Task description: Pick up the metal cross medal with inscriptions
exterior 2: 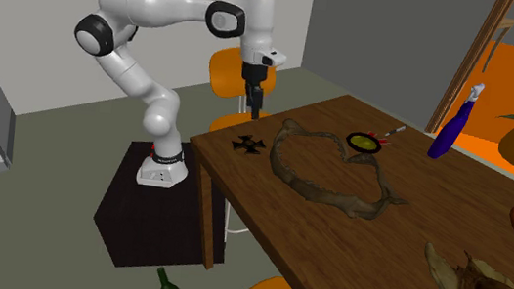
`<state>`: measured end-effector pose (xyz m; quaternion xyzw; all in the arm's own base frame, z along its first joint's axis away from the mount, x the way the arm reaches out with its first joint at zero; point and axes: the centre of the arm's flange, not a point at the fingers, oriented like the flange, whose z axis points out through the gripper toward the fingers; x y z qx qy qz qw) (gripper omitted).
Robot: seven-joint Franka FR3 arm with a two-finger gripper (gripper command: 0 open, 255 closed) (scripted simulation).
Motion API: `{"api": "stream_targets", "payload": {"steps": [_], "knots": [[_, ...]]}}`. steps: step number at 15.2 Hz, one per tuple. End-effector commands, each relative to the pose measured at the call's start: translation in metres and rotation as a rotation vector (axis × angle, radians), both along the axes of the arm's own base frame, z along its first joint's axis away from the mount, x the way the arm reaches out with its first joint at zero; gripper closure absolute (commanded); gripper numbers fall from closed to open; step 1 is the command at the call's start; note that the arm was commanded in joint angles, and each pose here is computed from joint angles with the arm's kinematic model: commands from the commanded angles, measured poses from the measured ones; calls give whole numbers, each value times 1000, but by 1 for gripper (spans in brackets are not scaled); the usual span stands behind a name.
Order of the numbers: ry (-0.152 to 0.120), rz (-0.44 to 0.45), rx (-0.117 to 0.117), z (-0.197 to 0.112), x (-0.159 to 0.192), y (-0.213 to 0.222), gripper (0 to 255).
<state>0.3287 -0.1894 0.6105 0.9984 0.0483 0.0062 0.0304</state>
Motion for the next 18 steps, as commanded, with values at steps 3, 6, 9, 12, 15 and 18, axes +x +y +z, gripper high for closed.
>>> {"api": "stream_targets", "payload": {"steps": [3,6,9,12,15,18], "knots": [[18,32,6,-6,10,-53,0],[32,54,11,-12,19,-93,0],[32,55,12,-23,19,-94,0],[32,55,12,-39,19,-94,0],[32,55,12,-52,19,-94,0],[32,55,12,-52,19,-94,255]]}}
